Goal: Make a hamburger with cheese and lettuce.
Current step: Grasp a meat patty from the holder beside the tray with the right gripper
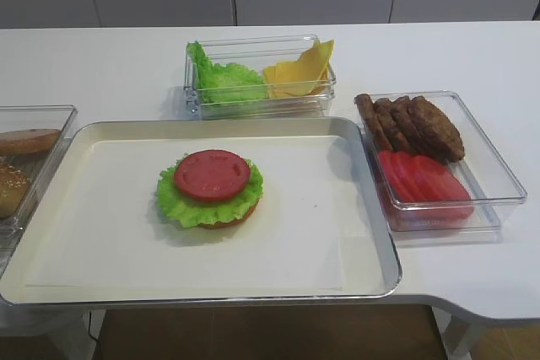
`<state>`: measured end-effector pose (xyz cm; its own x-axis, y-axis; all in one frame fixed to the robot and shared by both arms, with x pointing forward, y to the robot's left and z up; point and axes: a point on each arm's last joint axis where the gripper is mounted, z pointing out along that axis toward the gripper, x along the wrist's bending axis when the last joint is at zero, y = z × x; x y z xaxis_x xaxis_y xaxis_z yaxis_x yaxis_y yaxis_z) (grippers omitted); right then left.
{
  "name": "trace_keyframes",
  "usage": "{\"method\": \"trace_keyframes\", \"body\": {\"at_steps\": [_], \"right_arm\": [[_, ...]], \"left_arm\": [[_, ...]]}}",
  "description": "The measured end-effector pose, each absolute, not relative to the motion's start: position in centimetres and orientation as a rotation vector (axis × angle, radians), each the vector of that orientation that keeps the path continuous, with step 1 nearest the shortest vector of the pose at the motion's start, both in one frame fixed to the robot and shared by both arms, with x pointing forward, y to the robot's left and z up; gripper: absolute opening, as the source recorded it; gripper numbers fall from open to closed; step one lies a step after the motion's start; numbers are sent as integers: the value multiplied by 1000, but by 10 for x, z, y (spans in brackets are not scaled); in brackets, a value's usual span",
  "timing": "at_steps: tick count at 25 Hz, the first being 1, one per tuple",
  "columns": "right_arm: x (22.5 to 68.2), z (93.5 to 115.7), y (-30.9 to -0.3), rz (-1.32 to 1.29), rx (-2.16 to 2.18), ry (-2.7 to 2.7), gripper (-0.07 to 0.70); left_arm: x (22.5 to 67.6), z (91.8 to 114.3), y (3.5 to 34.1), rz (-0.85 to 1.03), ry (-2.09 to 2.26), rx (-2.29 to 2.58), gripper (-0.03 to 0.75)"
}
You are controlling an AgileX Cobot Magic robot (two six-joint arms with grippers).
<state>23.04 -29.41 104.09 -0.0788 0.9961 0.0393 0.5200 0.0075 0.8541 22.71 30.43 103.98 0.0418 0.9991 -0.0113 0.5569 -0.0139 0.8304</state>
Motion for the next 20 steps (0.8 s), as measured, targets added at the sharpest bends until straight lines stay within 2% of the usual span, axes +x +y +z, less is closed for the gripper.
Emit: {"method": "trace_keyframes", "body": {"at_steps": [20], "right_arm": [[230, 1041, -294, 981, 1573, 1666, 447]], "left_arm": [[227, 1040, 304, 837, 1592, 1650, 484]]}}
